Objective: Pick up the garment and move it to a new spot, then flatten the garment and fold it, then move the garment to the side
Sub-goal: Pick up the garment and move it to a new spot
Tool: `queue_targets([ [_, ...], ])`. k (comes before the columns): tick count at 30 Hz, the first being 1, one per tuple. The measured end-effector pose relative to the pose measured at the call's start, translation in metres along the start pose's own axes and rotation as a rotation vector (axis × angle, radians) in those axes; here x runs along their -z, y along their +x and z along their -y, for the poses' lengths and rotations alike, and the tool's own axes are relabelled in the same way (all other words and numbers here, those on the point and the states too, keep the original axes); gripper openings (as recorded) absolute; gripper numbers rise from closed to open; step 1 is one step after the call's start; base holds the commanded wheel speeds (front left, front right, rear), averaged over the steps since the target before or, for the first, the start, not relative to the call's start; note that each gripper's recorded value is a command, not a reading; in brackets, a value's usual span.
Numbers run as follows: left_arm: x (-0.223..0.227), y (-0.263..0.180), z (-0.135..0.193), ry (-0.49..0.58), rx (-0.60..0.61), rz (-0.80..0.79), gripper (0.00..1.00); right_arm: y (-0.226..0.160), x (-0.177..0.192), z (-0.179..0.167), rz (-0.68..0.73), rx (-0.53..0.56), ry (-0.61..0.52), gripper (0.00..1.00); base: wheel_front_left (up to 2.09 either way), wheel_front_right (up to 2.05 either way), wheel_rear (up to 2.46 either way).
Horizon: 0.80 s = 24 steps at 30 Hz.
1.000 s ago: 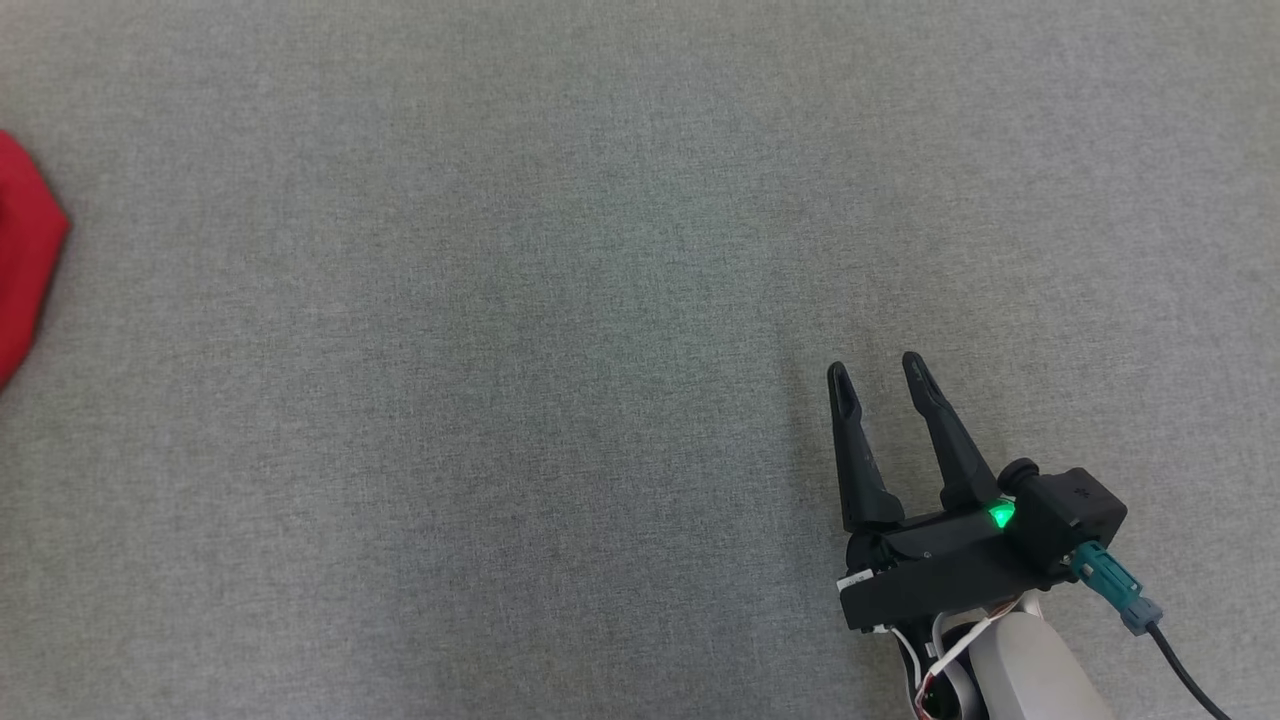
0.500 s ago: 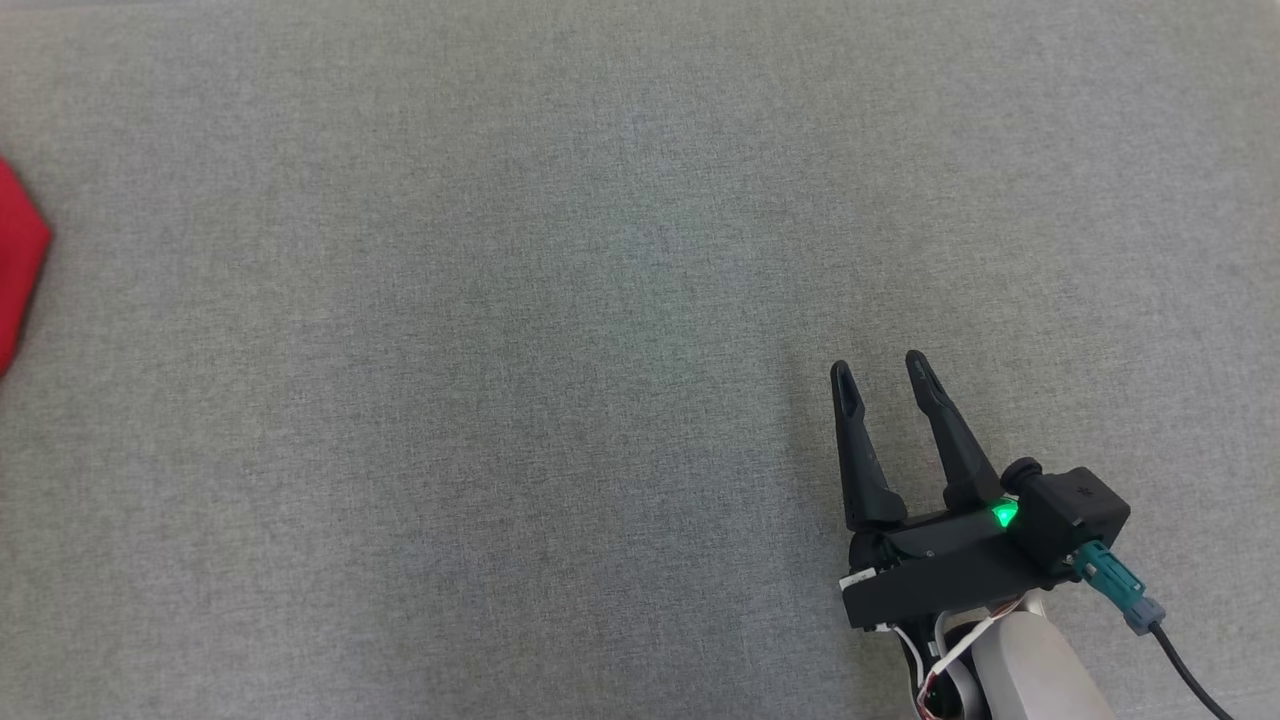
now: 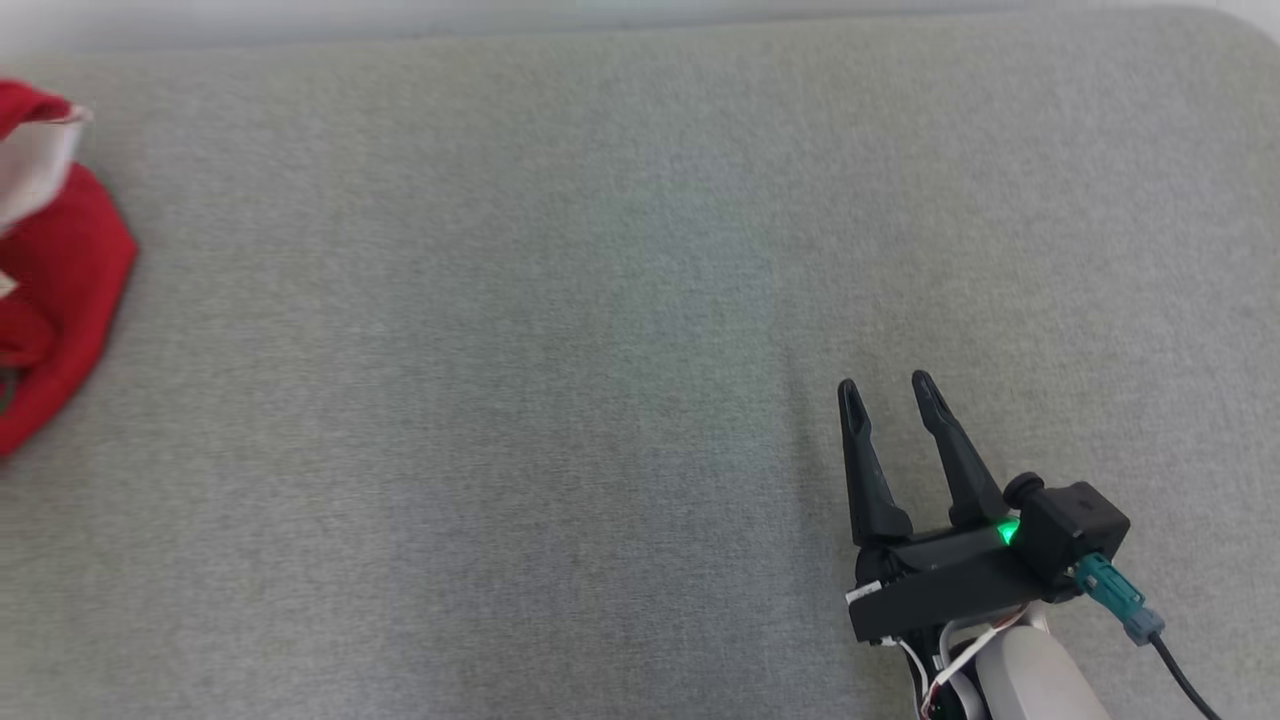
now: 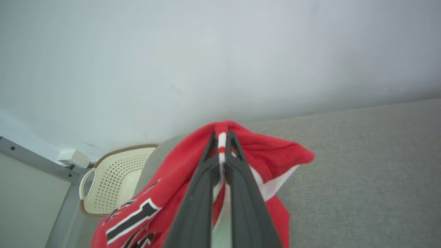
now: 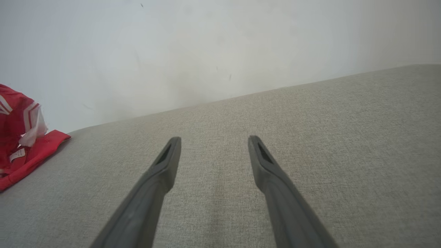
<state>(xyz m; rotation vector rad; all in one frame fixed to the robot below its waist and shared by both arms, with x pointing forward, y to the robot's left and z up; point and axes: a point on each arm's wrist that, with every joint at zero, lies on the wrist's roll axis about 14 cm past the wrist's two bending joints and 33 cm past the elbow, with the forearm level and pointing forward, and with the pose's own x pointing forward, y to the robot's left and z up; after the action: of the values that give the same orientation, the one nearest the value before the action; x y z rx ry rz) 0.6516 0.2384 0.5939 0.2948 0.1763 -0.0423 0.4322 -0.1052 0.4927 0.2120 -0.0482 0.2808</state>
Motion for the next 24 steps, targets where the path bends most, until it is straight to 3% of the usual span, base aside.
queue_targets([
  [10,-0.119,-0.043,0.023,-0.072,0.093,0.345,0.0,-0.007,-0.013,-0.014,0.029,-0.026,0.003,1.0,0.0,0.0,0.0],
  [18,-0.2,-0.094,0.075,-0.089,0.258,0.551,0.0,-0.015,-0.028,-0.018,0.068,-0.027,-0.003,1.0,0.0,0.0,0.0],
  [24,-0.252,-0.137,0.143,-0.104,0.462,0.687,0.0,-0.028,-0.033,-0.004,0.076,0.025,-0.003,1.0,0.0,0.0,0.0],
])
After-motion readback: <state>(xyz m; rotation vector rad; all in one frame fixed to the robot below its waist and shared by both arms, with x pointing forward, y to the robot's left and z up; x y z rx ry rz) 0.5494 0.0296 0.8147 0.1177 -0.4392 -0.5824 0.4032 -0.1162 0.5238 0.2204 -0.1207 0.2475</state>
